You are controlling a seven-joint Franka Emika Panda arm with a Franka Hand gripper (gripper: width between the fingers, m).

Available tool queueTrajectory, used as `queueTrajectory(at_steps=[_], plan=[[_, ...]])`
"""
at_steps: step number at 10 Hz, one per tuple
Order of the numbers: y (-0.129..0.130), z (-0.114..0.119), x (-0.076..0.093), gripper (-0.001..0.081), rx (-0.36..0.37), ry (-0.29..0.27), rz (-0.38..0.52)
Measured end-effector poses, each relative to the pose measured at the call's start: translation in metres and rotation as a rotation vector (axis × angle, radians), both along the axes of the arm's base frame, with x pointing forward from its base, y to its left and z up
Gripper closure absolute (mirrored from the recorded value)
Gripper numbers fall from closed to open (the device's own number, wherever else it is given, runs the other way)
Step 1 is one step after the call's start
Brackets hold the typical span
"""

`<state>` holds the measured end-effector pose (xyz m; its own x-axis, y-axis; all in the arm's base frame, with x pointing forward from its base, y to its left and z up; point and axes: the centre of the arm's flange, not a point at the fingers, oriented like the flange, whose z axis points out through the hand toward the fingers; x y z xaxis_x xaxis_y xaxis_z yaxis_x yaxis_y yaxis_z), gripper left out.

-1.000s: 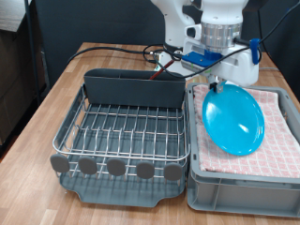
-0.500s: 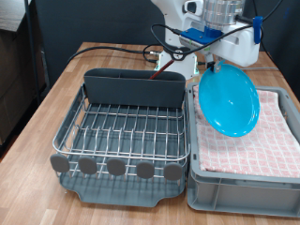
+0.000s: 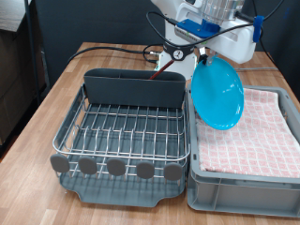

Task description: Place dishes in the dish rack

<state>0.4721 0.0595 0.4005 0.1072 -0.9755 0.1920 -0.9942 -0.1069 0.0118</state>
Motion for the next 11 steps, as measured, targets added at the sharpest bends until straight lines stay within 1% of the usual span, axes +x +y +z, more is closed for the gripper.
queueTrajectory(at_steps=[1, 3, 5, 6, 7, 8, 9, 11], plan=[[-0.005, 0.008, 0.003, 0.0782, -0.028, 0.006, 0.065], [-0.030, 0.024, 0.008, 0.0782, -0.078, 0.027, 0.206], [-0.064, 0.036, 0.011, 0.0782, -0.099, 0.079, 0.342], [-0.070, 0.039, 0.011, 0.0782, -0.100, 0.097, 0.402], [-0.070, 0.039, 0.011, 0.0782, -0.098, 0.094, 0.381], [-0.071, 0.039, 0.013, 0.0782, -0.105, 0.077, 0.389], [-0.079, 0.039, 0.015, 0.0782, -0.112, 0.066, 0.408], [-0.109, 0.042, 0.015, 0.0782, -0.132, 0.069, 0.443]])
